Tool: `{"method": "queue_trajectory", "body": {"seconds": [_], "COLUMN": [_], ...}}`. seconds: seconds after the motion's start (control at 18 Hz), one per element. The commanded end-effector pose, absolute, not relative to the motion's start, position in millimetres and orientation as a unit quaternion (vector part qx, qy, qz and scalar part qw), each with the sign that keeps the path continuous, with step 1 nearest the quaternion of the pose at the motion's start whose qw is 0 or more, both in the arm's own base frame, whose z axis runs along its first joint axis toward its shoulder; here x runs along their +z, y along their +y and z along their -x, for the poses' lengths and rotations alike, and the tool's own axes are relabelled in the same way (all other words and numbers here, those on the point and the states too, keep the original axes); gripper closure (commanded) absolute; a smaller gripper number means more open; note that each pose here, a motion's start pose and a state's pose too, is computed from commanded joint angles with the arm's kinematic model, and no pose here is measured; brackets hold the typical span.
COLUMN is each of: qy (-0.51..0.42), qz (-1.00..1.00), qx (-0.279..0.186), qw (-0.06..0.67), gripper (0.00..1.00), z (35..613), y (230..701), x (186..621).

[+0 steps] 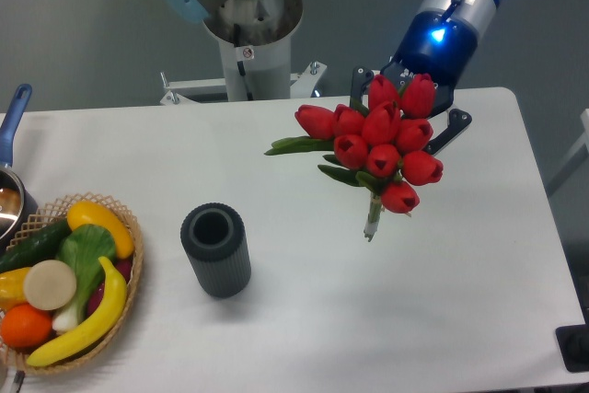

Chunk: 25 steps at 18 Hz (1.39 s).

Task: Place the flowers on the table
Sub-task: 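Hold the red tulip bunch in the gripper and rotate it upright, then lower the tulip bunch toward the table, tilting the stems sideways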

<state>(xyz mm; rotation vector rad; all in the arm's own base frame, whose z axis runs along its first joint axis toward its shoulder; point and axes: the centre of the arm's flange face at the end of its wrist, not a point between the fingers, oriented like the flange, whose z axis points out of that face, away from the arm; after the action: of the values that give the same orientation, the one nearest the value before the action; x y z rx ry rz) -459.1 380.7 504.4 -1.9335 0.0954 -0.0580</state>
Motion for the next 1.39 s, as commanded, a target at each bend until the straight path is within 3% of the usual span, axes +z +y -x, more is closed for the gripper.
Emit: {"method": "queue_trajectory", "body": {"seconds": [0.61, 1.06, 1.39], "qy": [0.023, -0.029, 0.008], "qz": [0.837, 0.929, 0.963], "qx": [-0.013, 0.125, 0.165], "qw": [0.547, 0.348, 0.213], "gripper": [0.54, 0.54, 0.53], "z": [454.8, 445.0, 443.9], "y": [369.8, 340.3, 318.5], "x": [499.8, 491.5, 445.3]}}
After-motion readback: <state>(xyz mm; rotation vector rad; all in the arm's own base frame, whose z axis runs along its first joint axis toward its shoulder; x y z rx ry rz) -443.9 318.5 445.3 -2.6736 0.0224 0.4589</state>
